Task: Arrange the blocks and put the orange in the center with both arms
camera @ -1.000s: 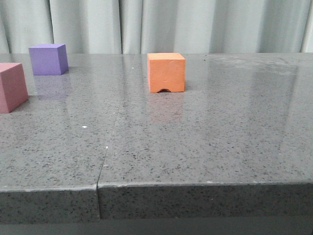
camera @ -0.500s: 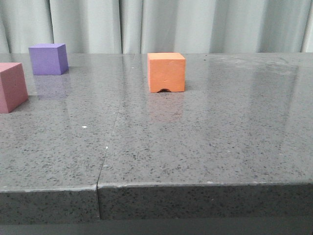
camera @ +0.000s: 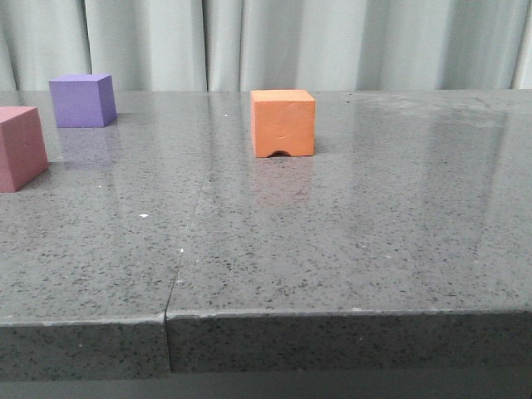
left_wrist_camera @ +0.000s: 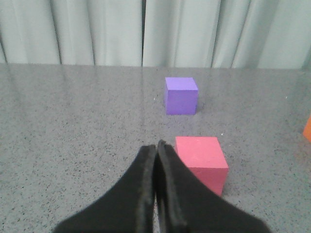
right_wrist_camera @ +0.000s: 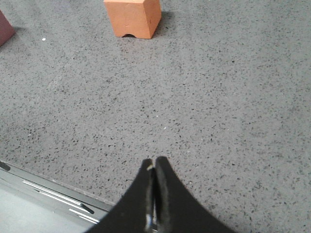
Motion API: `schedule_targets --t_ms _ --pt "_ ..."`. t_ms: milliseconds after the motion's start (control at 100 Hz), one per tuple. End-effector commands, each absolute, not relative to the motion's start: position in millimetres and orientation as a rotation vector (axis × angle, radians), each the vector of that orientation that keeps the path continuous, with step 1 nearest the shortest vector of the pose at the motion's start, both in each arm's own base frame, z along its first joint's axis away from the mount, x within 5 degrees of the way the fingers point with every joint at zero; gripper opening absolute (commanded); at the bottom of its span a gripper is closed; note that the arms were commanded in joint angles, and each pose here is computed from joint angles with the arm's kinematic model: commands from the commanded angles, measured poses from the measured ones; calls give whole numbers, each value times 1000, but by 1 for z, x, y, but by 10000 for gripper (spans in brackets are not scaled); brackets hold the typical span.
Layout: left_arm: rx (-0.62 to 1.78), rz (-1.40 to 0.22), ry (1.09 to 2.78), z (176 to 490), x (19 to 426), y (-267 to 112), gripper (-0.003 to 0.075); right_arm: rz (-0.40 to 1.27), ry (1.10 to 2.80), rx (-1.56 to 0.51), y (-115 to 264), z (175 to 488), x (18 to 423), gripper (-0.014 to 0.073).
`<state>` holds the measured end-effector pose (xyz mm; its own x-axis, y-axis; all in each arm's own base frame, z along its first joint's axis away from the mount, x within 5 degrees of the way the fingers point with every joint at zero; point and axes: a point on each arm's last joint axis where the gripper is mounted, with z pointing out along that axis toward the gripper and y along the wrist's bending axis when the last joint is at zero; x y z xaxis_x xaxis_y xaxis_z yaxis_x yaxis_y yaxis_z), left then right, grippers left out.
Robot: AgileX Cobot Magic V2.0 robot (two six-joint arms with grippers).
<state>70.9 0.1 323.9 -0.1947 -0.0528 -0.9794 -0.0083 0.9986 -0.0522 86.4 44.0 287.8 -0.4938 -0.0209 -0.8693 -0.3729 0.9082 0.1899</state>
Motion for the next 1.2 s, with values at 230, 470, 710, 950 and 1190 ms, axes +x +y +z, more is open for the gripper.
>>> schedule_targets --t_ms 230,470,710,950,1190 --pt "-44 -26 1909 379 132 0 -8 435 1956 -273 44 302 89 -69" --pt "-44 -24 1968 390 173 -1 363 435 1956 -273 44 302 89 -69" --pt "-47 -29 1997 399 204 -2 662 435 1956 -273 44 302 89 -69" --pt "140 -97 2079 413 241 -14 659 435 1956 -273 44 302 89 -69" --pt "597 -235 2027 431 275 -40 659 435 1956 -273 44 302 89 -69"
